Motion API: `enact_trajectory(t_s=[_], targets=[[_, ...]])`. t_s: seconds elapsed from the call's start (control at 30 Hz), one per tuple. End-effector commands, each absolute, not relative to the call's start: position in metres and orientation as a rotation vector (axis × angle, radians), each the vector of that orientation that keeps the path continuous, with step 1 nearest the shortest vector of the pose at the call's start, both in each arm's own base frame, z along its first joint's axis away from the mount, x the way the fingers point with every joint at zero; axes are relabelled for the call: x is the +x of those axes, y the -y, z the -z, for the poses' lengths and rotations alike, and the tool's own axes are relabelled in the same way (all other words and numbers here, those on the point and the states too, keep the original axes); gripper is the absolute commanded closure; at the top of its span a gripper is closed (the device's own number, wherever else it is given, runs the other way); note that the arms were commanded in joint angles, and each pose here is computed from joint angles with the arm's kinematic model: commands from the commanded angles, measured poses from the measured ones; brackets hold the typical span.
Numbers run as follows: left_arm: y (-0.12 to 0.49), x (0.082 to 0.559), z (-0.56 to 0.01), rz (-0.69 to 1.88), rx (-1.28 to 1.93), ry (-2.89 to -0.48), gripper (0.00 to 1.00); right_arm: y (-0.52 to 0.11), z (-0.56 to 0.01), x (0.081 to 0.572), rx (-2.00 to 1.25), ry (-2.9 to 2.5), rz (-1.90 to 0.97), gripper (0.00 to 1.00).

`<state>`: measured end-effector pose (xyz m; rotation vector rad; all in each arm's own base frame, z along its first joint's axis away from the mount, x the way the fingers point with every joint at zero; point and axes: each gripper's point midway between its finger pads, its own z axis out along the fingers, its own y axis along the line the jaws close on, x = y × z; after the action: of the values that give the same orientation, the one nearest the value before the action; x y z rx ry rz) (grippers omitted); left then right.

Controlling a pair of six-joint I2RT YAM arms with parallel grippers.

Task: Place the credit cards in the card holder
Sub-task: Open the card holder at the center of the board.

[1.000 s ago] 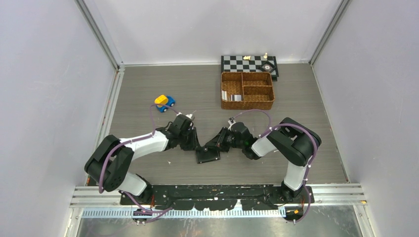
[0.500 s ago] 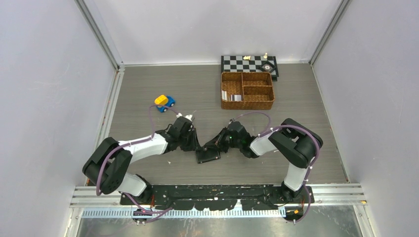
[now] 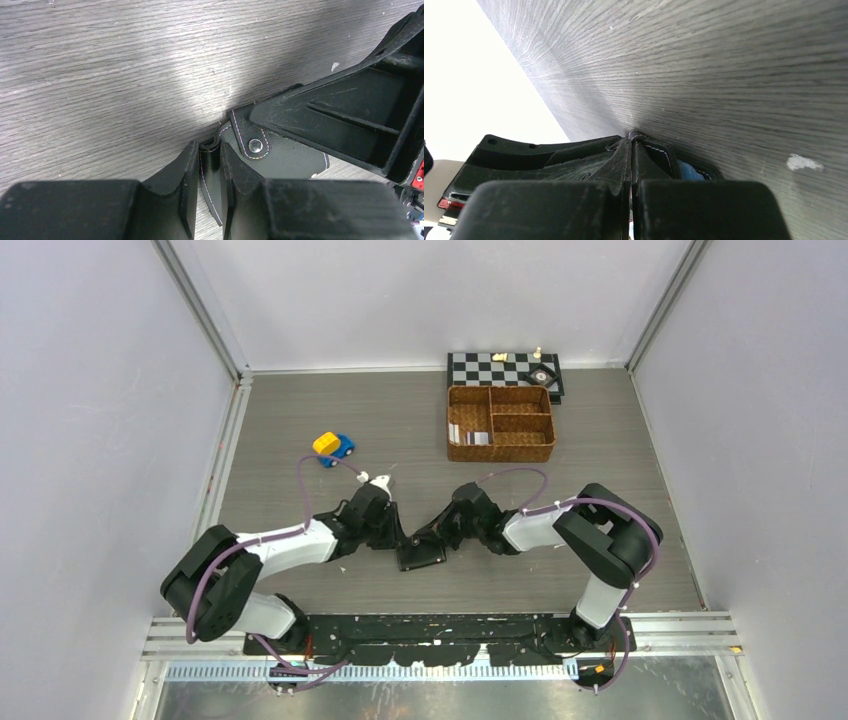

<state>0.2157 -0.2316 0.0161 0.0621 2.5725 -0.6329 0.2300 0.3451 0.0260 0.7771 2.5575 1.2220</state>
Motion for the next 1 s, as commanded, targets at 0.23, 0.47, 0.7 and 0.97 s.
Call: enact_trajectory(t_s=[0.23, 0.47, 0.7, 0.97], targets=[[0.22, 0.167, 0.032, 0.546, 0.203, -2.714, 0.9, -0.342, -0.035, 0.241, 0.978, -2.489, -1.135, 1.0], [0.224, 0.164, 0.032, 0.562, 0.235, -2.678, 0.91, -0.343, -0.04, 0.244, 1.059, -2.46, -1.113, 1.0], [0.231, 0.156, 0.031, 0.575, 0.299, -2.644, 0.92, -0.343, -0.046, 0.255, 1.131, -2.401, -1.062, 0.99], [0.228, 0.155, 0.033, 0.533, 0.331, -2.598, 0.94, -0.344, -0.053, 0.262, 1.179, -2.356, -1.045, 1.0]])
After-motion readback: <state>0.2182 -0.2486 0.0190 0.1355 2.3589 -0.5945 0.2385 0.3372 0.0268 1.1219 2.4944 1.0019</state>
